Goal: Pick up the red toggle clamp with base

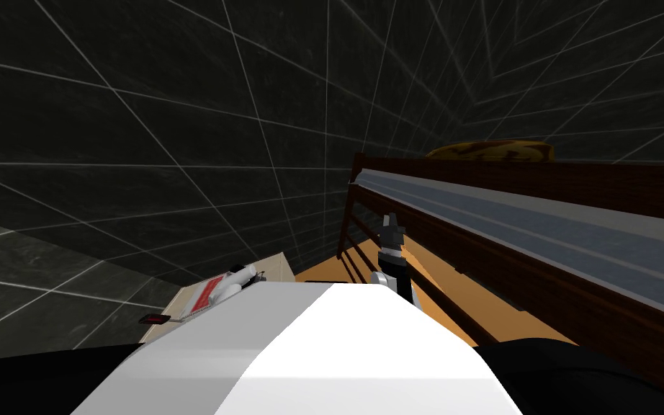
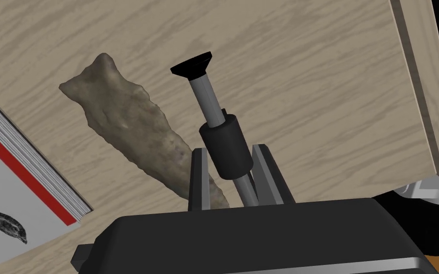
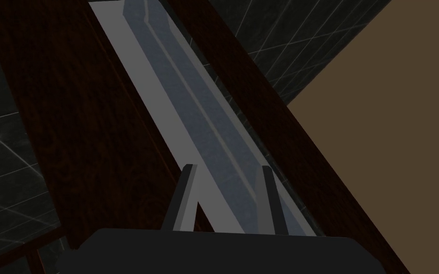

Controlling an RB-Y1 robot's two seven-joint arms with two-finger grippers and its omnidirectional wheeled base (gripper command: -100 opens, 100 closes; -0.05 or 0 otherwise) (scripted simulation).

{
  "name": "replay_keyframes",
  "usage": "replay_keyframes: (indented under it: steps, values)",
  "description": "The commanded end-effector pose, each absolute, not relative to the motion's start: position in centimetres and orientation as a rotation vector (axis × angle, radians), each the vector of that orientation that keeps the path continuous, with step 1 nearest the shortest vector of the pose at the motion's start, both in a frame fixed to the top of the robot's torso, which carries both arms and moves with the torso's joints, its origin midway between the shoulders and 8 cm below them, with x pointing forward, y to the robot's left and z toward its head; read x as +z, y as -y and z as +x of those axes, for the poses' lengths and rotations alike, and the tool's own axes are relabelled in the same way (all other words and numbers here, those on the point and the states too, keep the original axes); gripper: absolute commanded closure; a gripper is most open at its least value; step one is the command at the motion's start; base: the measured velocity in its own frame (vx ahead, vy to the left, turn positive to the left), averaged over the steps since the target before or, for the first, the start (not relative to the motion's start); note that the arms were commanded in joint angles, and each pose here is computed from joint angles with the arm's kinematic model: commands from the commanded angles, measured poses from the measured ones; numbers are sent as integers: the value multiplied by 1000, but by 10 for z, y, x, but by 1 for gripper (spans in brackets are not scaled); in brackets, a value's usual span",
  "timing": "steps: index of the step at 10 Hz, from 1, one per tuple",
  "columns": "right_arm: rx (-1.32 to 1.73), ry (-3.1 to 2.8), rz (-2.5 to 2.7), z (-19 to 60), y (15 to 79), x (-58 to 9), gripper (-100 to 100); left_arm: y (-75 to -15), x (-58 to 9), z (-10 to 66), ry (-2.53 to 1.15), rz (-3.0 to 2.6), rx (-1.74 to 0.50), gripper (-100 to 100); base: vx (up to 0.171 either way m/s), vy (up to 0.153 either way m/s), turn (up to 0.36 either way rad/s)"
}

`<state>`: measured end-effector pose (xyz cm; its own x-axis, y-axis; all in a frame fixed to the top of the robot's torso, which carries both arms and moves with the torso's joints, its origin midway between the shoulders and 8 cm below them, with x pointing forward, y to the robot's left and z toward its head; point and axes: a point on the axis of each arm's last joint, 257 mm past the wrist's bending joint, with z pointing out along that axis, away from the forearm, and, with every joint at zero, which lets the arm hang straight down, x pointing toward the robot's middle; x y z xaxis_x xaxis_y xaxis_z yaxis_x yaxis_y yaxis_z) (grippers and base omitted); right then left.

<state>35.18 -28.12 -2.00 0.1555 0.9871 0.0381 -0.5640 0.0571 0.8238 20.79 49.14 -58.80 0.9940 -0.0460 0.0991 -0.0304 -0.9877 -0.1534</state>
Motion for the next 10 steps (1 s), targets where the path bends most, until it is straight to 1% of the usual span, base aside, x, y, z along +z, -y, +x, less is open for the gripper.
replay_keyframes:
  steps: [1,2,5,6,8,10]
  values:
    - [1313,-654,824,352,281,-20,0,-506,-585,198,-60,-2979,-131,100,63,-71,-16]
    - [1313,-654,824,352,281,-20,0,-504,-585,200,-56,-2984,-138,100,42,-60,4]
    - [1313,-654,824,352,281,-20,0,-533,-578,176,-44,-2976,-86,100,56,-75,-10]
    - [1313,-654,824,352,281,-20,0,-530,-579,177,-49,-2982,-89,100,49,-59,5]
    - [1313,-654,824,352,281,-20,0,-550,-574,159,-42,-2973,-41,100,54,-78,-16]
    - [1313,-654,824,352,281,-20,0,-546,-574,162,-40,-2978,-48,100,14,-30,11]
